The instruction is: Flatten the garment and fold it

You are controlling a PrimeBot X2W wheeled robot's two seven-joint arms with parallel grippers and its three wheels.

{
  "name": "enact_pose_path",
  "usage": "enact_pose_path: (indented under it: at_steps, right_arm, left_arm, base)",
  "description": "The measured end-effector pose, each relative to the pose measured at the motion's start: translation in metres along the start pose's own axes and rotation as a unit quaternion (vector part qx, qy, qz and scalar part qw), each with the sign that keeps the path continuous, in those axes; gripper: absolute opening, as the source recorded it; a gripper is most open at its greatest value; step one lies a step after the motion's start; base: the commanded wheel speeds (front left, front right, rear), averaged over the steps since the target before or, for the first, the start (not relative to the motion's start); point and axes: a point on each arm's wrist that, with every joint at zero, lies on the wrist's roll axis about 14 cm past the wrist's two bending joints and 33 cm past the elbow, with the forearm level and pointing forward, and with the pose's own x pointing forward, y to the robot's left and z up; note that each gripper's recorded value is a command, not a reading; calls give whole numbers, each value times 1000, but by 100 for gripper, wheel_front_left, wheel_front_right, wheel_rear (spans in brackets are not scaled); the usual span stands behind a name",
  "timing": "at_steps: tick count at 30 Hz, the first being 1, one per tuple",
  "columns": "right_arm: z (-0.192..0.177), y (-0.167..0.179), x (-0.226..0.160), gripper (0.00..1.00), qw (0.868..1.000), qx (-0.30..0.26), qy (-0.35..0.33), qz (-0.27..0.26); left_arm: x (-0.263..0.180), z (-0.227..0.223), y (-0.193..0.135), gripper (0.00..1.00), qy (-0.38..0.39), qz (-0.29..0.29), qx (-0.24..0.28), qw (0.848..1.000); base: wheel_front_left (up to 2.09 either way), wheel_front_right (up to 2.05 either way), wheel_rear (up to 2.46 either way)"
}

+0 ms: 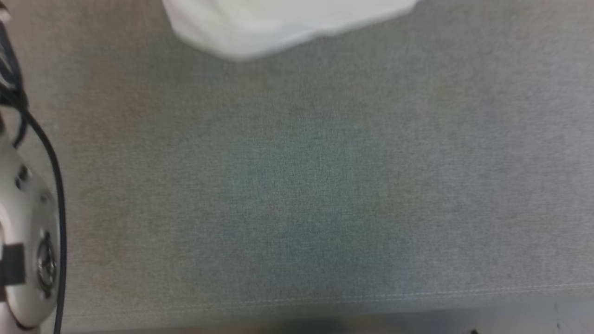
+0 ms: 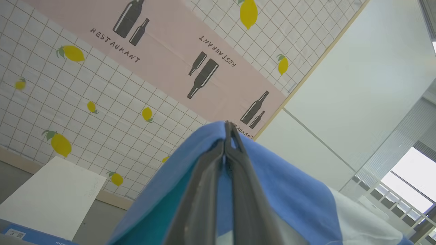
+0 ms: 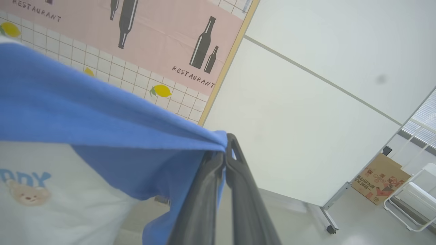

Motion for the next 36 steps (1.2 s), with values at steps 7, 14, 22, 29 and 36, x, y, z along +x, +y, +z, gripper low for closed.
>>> enact_pose_path:
  at_steps: [7,14,22,29,36]
  right_arm:
    - [4,6,44,0,997,3,-74,-29]
    - [-68,41,71,0,999,2,-37,-1]
    - [-182,109,33,0,992,35,78,92]
    - [-246,137,-54,0,964,76,203,156]
    - [-276,129,-176,0,921,115,328,177]
  left_arm:
    - [31,1,39,0,-79,14,-31,996]
    - [33,-67,94,0,-26,43,-36,998]
    - [-40,-162,168,0,142,112,40,983]
    - [-150,-219,185,0,304,140,58,941]
    - [-275,-231,165,0,400,166,24,901]
  base:
    - [0,0,0]
    - [0,0,0]
    - [0,0,0]
    - [0,0,0]
    - [0,0,0]
